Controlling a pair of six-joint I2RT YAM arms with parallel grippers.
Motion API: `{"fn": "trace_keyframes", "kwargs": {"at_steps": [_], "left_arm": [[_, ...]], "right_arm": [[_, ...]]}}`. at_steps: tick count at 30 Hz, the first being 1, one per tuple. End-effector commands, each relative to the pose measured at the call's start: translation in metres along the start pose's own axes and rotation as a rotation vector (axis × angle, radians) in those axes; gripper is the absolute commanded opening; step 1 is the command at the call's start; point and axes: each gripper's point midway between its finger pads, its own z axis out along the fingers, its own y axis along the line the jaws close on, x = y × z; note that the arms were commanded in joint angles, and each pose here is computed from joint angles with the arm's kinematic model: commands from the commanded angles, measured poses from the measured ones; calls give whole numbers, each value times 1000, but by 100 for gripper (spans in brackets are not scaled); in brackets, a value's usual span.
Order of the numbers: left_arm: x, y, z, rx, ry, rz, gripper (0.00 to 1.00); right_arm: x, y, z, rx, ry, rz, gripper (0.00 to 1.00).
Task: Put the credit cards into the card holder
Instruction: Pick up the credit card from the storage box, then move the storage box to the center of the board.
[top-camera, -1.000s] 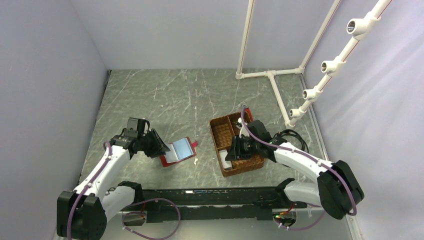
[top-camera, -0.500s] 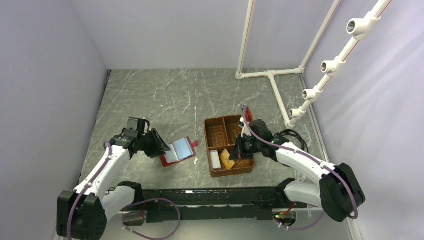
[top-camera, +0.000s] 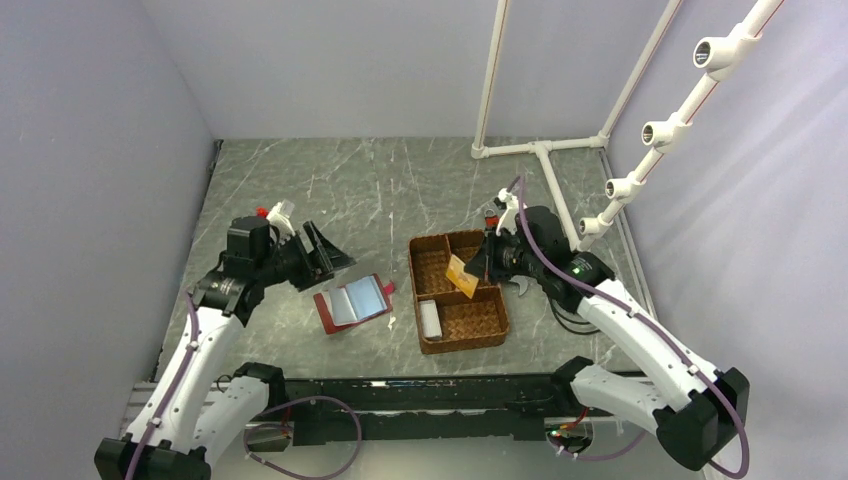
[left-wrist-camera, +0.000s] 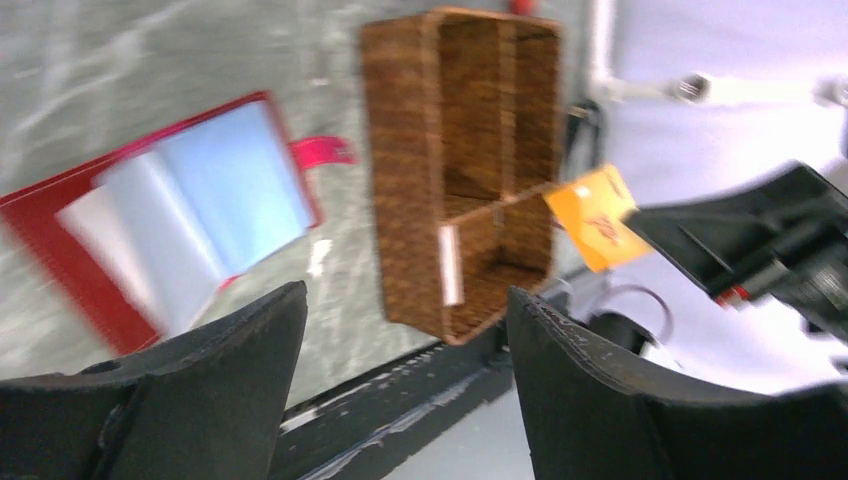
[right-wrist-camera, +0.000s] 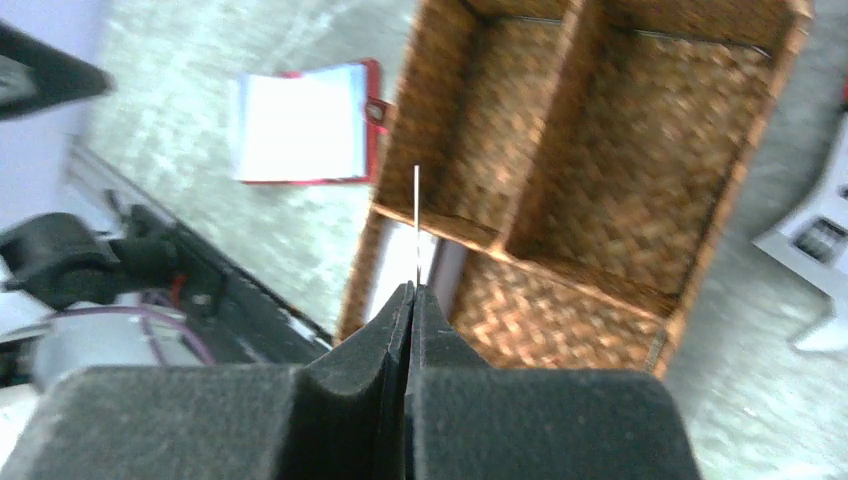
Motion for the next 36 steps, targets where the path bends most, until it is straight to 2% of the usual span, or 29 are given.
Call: {"fn": "trace_keyframes", "kwargs": {"at_steps": [1,4,5,9,13,21,30,32,34,36], "left_arm": [[4,-73,-8,443,50,37,78],[0,-100,-20,620,10,37,78],[-3,-106,-23,654,-14,43,79],[-7,-111,-25,692,-62,-1,79],[-10,-111,-25,728,-98,-48,78],[-14,-110,-34,716,-165,-60,76],[-16,-112,-30,780,-163,-98,42],[-16,-111,-28,768,-158,-89,37],[-16,-110,-27,754,-162,-73,28],[-17,-111,-28,748,-174,-57,14]], "right_arm": [[-32,55,-4,-250,-109,110,0],[-42,78,1,-403,-168,231,0],[-57,90,-4,-473,-239,245,0],[-88,129,-14,-614,-369,294,0],[-100,163,-12,-692,-412,303,0],[-118,189,-4,-765,-483,375,0],[-112,200,6,-797,-456,387,0],[-110,201,7,-796,-445,379,0],[-106,203,9,-795,-427,373,0],[-100,202,16,-773,-392,347,0]]}}
